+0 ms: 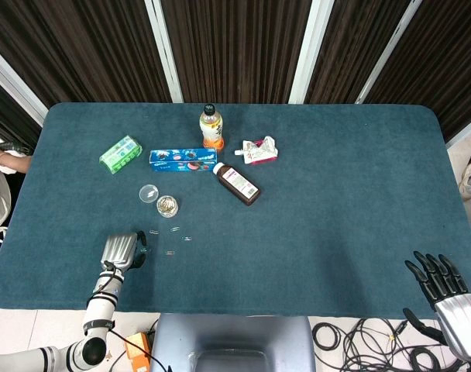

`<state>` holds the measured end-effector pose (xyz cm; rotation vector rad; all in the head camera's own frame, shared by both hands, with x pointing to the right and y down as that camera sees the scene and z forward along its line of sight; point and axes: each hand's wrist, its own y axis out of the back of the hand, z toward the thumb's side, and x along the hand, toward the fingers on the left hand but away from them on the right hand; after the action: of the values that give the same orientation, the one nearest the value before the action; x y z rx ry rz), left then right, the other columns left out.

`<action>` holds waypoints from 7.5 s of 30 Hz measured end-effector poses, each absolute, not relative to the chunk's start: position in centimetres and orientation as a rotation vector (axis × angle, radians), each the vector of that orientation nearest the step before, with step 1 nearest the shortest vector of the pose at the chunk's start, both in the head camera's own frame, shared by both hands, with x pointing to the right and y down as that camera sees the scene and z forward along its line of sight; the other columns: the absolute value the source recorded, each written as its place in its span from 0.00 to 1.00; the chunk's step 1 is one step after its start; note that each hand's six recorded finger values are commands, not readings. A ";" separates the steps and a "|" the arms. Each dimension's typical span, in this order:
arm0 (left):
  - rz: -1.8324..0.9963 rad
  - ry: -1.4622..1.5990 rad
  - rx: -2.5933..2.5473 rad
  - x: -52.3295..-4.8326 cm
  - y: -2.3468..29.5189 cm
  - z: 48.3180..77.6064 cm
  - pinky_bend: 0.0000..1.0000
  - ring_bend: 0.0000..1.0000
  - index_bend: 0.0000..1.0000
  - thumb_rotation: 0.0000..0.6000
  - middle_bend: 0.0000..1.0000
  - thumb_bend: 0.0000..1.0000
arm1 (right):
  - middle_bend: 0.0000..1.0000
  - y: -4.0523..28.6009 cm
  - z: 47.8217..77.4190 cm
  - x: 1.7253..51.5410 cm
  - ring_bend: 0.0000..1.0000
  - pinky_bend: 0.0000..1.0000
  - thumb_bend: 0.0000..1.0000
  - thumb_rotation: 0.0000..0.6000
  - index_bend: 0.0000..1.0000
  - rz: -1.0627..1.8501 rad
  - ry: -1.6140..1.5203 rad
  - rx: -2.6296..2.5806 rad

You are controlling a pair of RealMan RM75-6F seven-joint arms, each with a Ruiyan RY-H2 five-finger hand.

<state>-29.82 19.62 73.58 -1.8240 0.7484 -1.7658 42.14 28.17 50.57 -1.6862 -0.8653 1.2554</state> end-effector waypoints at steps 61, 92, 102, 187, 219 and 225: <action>-1.794 0.720 -1.866 -29.8 19.3 73.8 1.00 1.00 0.71 1.00 1.00 0.55 | 0.00 28.3 50.1 42.4 0.00 0.00 0.18 1.00 0.00 1.243 -0.882 -1.684; -1.723 1.082 -1.838 -27.0 7.9 74.1 1.00 1.00 0.71 1.00 1.00 0.61 | 0.00 27.9 49.5 43.1 0.00 0.00 0.18 1.00 0.00 1.236 -0.932 -1.674; -1.768 1.074 -1.834 -26.1 7.4 75.7 1.00 1.00 0.68 1.00 1.00 0.59 | 0.00 28.1 49.1 43.3 0.00 0.00 0.18 1.00 0.00 1.228 -0.944 -1.673; -1.724 0.937 -2.169 -24.9 19.7 74.4 1.00 1.00 0.51 1.00 1.00 0.36 | 0.00 29.1 48.2 43.3 0.00 0.00 0.18 1.00 0.00 1.168 -0.927 -1.723; -1.689 0.871 -2.118 -25.5 19.9 75.5 1.00 1.00 0.53 1.00 1.00 0.35 | 0.00 29.1 47.6 44.0 0.00 0.00 0.18 1.00 0.00 1.158 -0.966 -1.730; -1.701 0.859 -2.116 -25.7 19.9 75.5 1.00 1.00 0.54 1.00 1.00 0.35 | 0.00 29.1 47.7 43.9 0.00 0.00 0.18 1.00 0.00 1.163 -0.960 -1.729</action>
<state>-25.67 19.94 75.49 -2.1162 0.8585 -1.7008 43.90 29.10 47.75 -1.7286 -0.9598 1.1633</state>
